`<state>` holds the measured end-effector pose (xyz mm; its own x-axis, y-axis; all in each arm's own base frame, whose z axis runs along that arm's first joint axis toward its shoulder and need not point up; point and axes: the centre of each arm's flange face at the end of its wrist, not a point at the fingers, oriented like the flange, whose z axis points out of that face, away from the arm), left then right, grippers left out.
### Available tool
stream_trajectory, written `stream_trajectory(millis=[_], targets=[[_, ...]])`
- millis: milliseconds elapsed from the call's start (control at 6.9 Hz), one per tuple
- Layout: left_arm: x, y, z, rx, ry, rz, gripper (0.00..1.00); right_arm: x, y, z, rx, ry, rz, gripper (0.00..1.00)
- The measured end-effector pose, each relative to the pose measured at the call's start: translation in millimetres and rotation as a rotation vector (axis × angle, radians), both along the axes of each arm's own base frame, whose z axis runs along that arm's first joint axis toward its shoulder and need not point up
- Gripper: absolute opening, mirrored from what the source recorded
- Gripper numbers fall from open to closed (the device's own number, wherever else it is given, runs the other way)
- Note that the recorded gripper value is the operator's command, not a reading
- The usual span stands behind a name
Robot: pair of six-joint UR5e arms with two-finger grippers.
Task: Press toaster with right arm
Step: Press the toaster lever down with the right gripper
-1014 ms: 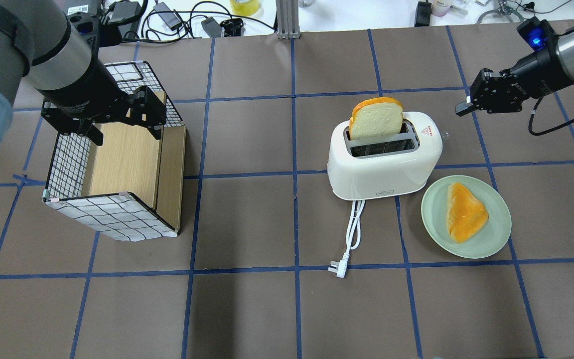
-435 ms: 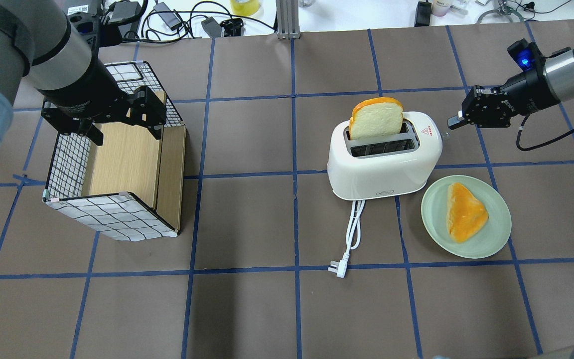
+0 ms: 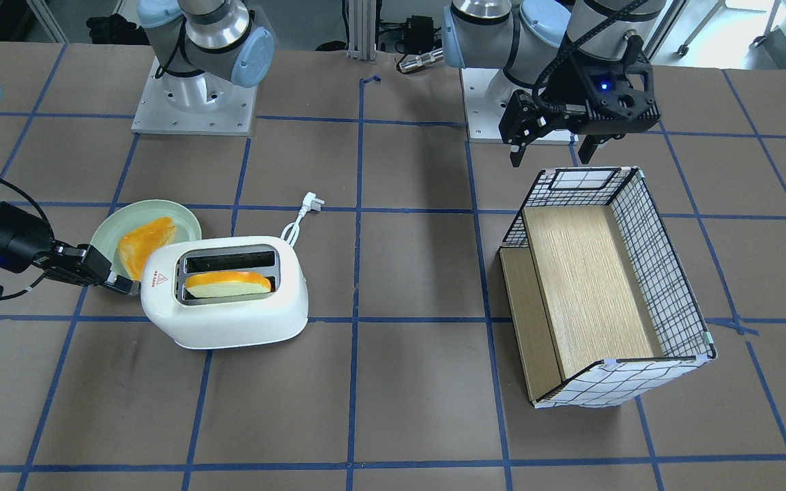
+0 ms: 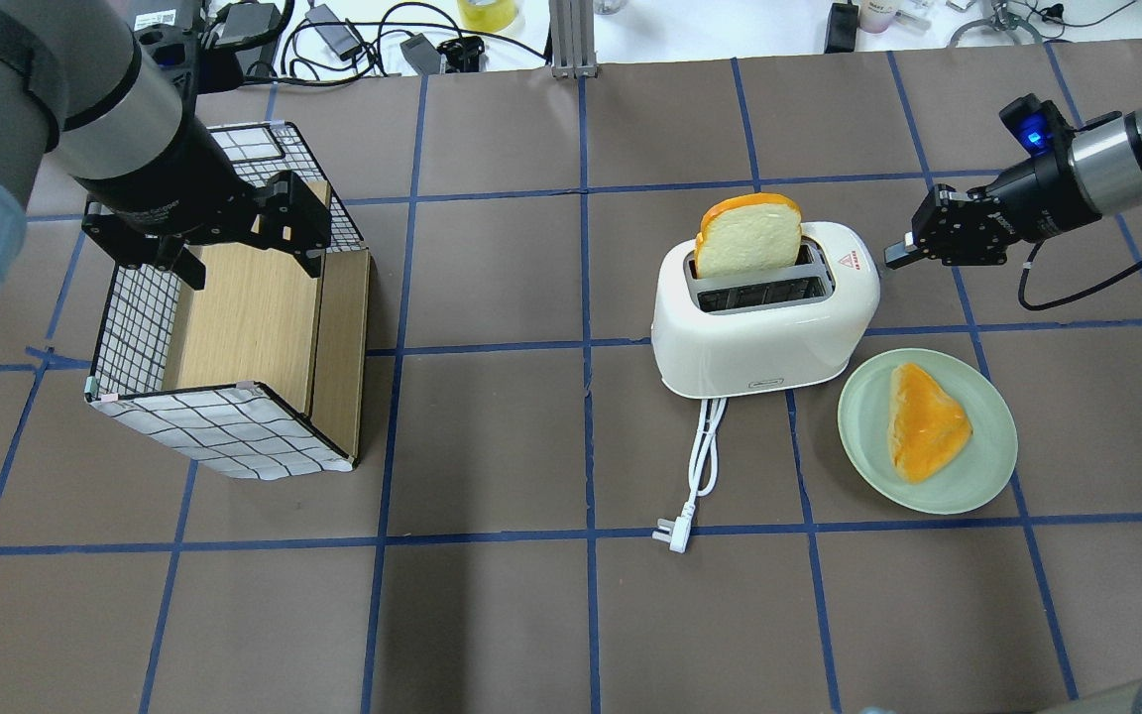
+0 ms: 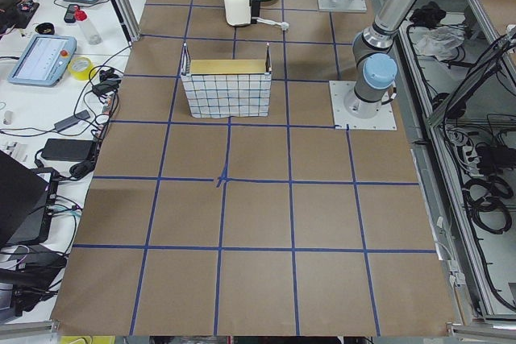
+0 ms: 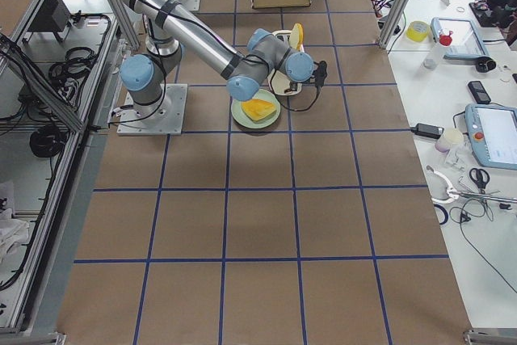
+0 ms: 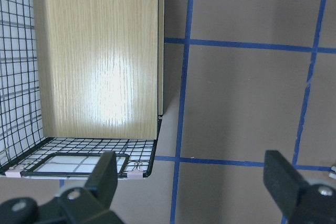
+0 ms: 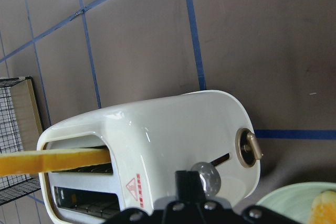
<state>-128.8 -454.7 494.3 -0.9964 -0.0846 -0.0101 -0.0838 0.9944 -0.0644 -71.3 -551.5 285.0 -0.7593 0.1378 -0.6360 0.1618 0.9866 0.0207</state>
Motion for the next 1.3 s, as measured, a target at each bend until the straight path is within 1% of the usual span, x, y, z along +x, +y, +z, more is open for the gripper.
stream_trajectory(millis=[870, 1304], targets=[[0, 0, 0, 0.0, 0.0, 0.0, 1.0, -1, -3, -22, 0.003, -0.002, 0.002, 0.0], [0, 0, 0, 0.0, -0.001, 0.0, 1.0, 1, 3, -39, -0.003, 0.003, 0.002, 0.0]])
